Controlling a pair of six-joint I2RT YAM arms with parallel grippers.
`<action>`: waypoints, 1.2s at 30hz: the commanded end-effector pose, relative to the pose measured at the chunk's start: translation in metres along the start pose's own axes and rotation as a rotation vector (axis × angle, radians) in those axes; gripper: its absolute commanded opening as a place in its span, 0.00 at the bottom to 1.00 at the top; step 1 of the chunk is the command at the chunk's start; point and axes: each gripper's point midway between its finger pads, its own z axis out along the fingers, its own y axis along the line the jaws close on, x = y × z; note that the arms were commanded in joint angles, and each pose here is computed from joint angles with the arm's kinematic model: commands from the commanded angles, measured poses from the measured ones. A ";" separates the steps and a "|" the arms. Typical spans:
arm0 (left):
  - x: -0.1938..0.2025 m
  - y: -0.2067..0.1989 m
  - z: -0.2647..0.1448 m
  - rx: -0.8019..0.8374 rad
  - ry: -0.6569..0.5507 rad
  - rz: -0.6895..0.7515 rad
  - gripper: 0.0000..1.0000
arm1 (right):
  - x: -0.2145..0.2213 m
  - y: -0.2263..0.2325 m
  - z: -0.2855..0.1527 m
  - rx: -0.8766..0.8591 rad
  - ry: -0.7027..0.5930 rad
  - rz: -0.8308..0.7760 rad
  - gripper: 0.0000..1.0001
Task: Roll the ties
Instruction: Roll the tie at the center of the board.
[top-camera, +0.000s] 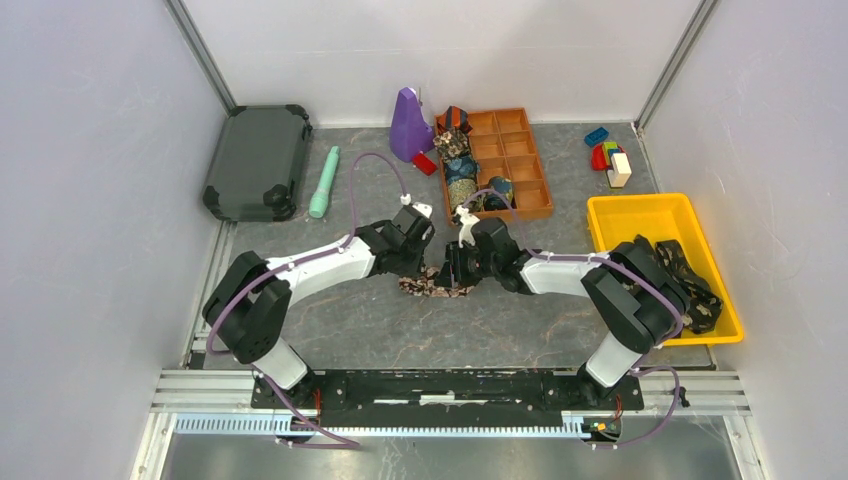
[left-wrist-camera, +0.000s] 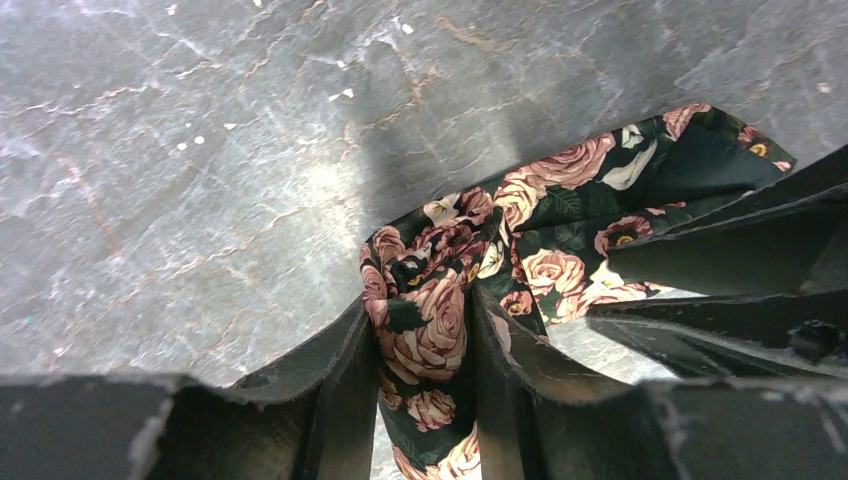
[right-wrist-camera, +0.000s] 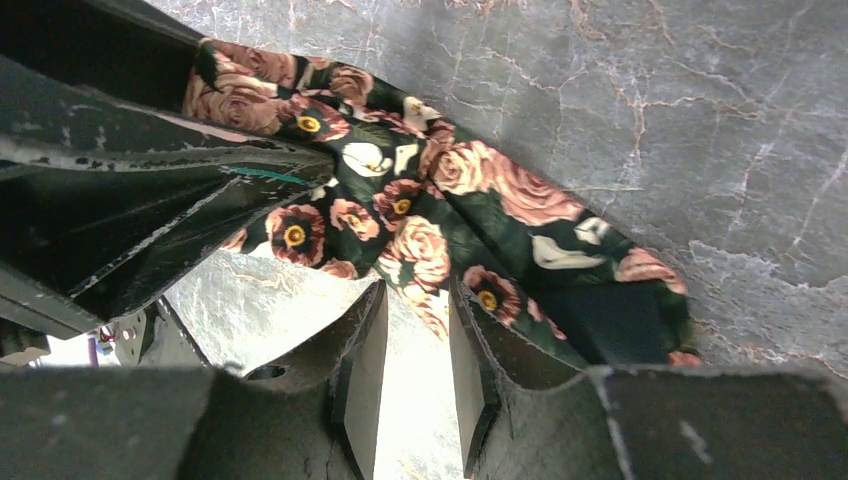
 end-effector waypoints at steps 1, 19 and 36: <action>0.004 0.021 -0.009 -0.151 0.043 0.118 0.43 | -0.021 0.003 -0.006 0.013 -0.064 -0.019 0.35; -0.001 0.033 -0.022 -0.416 0.077 0.305 0.43 | -0.030 -0.045 -0.042 0.131 -0.143 0.043 0.33; 0.000 0.037 -0.021 -0.625 0.168 0.454 0.44 | -0.034 -0.065 -0.065 0.181 -0.188 0.067 0.33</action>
